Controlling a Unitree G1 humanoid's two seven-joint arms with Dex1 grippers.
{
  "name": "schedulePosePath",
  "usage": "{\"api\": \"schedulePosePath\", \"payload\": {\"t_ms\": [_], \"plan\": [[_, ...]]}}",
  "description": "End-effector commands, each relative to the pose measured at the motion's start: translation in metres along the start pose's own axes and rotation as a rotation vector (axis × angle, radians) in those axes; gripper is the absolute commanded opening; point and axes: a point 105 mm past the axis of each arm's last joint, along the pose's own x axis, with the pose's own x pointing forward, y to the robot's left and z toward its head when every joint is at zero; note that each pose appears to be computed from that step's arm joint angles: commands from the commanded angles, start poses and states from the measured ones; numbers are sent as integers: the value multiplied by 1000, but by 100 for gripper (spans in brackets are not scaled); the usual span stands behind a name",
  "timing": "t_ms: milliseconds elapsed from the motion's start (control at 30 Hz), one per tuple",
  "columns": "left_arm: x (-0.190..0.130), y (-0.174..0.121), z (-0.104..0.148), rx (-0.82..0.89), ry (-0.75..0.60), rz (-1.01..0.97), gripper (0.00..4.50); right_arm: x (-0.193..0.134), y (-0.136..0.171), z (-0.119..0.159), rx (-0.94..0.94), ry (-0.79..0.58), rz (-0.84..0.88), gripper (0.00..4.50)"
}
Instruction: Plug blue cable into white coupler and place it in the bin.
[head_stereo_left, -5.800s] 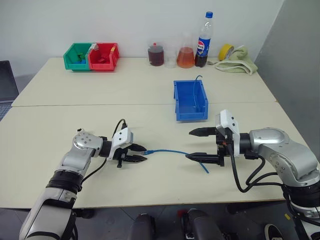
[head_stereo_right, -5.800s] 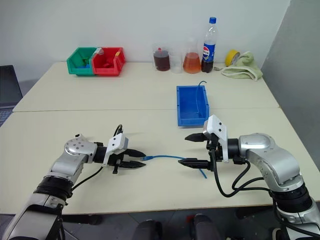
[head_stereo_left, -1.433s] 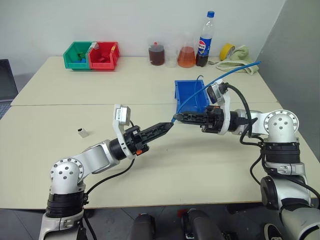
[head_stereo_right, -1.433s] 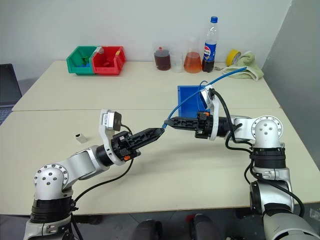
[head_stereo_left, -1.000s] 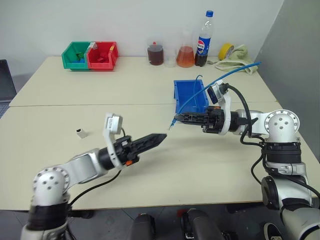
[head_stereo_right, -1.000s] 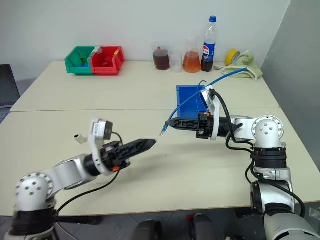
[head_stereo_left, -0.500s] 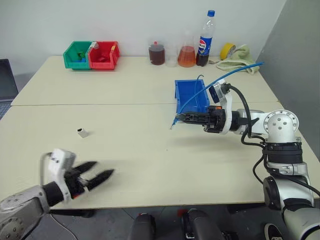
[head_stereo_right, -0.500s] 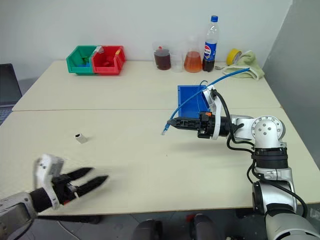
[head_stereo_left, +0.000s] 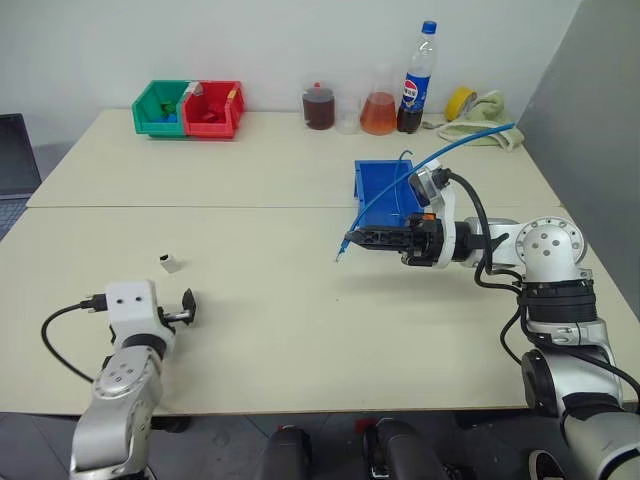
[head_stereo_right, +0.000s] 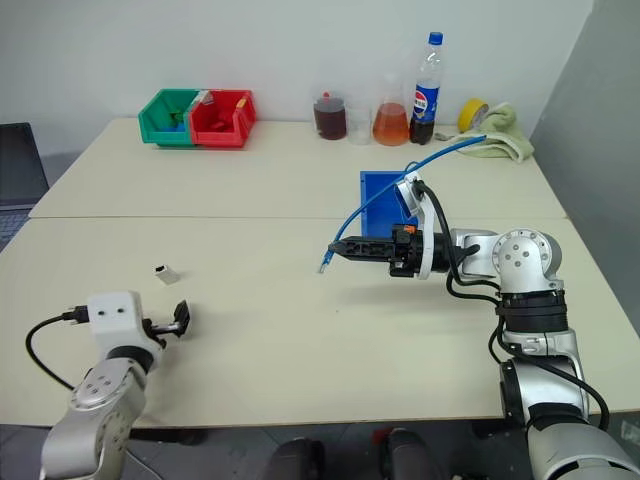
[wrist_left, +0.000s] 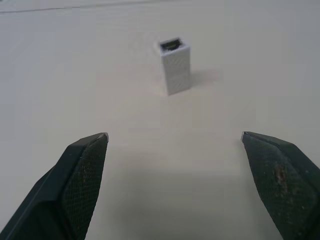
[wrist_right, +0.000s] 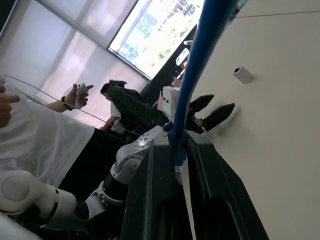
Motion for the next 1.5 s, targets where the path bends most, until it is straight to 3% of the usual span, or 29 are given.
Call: {"api": "schedulePosePath", "payload": {"t_ms": [33,267,700,933,1500], "plan": [[8,0,7,24,-43,91,447,1,10,10,-56,-8,24,8],[21,4,10,-37,-24,212,447,-2,10,11,-68,-5,6,8],[54,-1,17,-185,30,165,447,-5,12,11,-89,-3,-12,8],[63,-1,31,-165,39,129,447,-6,13,8,-93,5,-14,8],[58,10,21,-209,150,204,447,-5,11,11,-98,2,-19,8]]}}
